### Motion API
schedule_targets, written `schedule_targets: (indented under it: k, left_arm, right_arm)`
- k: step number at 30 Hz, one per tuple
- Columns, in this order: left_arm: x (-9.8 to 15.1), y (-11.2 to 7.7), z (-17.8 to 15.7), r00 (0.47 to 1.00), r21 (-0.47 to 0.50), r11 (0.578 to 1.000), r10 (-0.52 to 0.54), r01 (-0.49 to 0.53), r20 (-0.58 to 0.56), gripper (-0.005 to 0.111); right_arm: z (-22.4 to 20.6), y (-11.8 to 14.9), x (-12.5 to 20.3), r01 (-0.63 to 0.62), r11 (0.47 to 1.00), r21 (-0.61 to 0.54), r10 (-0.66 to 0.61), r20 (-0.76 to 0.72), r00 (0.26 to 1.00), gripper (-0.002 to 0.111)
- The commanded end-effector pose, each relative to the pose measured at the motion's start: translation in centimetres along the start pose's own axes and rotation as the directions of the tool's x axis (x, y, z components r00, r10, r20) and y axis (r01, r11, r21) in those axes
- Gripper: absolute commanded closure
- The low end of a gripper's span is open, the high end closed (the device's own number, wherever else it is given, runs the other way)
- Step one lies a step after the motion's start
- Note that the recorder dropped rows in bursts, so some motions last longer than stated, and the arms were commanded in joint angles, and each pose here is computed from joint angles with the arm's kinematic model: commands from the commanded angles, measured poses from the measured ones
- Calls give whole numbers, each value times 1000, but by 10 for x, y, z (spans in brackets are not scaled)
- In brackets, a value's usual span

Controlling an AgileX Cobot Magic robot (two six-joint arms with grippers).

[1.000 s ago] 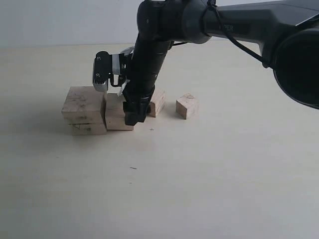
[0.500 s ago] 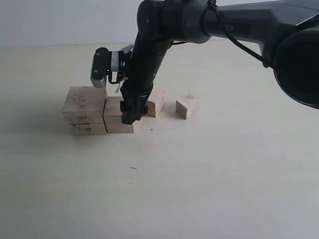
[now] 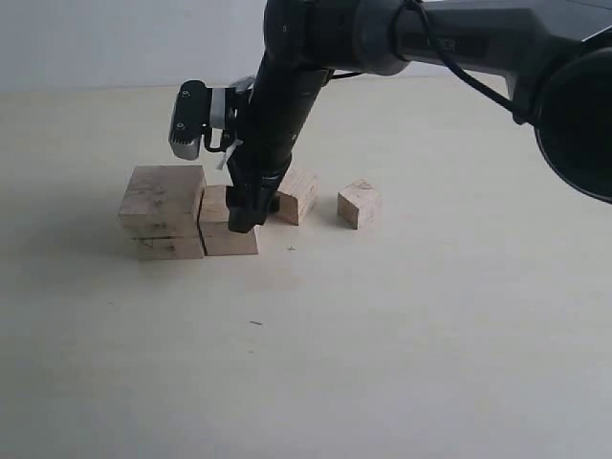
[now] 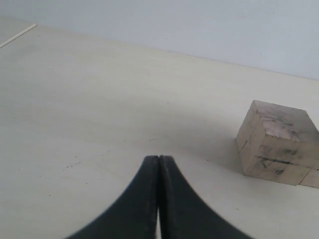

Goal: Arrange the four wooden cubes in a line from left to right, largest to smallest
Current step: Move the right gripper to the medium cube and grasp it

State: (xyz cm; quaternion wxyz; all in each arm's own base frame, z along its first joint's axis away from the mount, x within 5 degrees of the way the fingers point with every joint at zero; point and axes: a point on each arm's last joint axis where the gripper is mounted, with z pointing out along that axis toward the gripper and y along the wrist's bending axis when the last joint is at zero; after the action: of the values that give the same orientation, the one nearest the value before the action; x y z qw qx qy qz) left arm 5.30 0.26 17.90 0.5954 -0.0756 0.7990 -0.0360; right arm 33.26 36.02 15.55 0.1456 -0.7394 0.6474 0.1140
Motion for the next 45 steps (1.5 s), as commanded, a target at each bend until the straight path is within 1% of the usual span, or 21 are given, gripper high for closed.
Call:
schedule_targets:
  k: [1,3,7,9,11,15,16,23,27,30,37,45]
  left_arm:
    - [-1,0,0,1000,7,1000,-2,1,10,107]
    - [-1,0,0,1000,7,1000,-2,1,10,107]
    - [-1,0,0,1000,7,1000,-2,1,10,107]
    - [-1,0,0,1000,7,1000,-2,1,10,107]
    - [-1,0,0,1000,7,1000,-2,1,10,107]
    - [-1,0,0,1000,7,1000,-2,1,10,107]
    - [-1,0,0,1000,7,1000,-2,1,10,107]
    - [-1,0,0,1000,7,1000,-2,1,10,107]
    - [-1,0,0,1000,7,1000,-2,1,10,107]
    - [-1,0,0,1000,7,1000,-2,1,10,107]
    - [-1,0,0,1000,7,1000,-2,1,10,107]
    - [-1,0,0,1000,7,1000,-2,1,10,107]
  right_arm:
    - [-17,3,-5,-64,998,-6,64,12,998,33]
    - [-28,4,-6,-89,996,-2,89,9,996,33]
    - [-55,6,-11,-84,996,39,84,17,996,33]
    - [-70,6,-13,-68,995,76,67,19,998,33]
    - [-81,5,-13,-86,989,120,85,11,996,33]
    - [-90,-3,-6,-142,962,234,156,-43,987,33]
    - [-88,-6,-3,-159,956,247,178,-57,982,33]
    - [-69,-21,22,-252,942,223,277,-93,956,33]
    - [-59,-24,26,-300,937,178,314,-55,948,33]
    - [-46,-25,29,-288,945,154,301,-72,951,33]
    - [-25,-26,32,-309,943,125,319,-67,945,33]
    - [-9,-36,50,-358,927,113,367,-73,927,33]
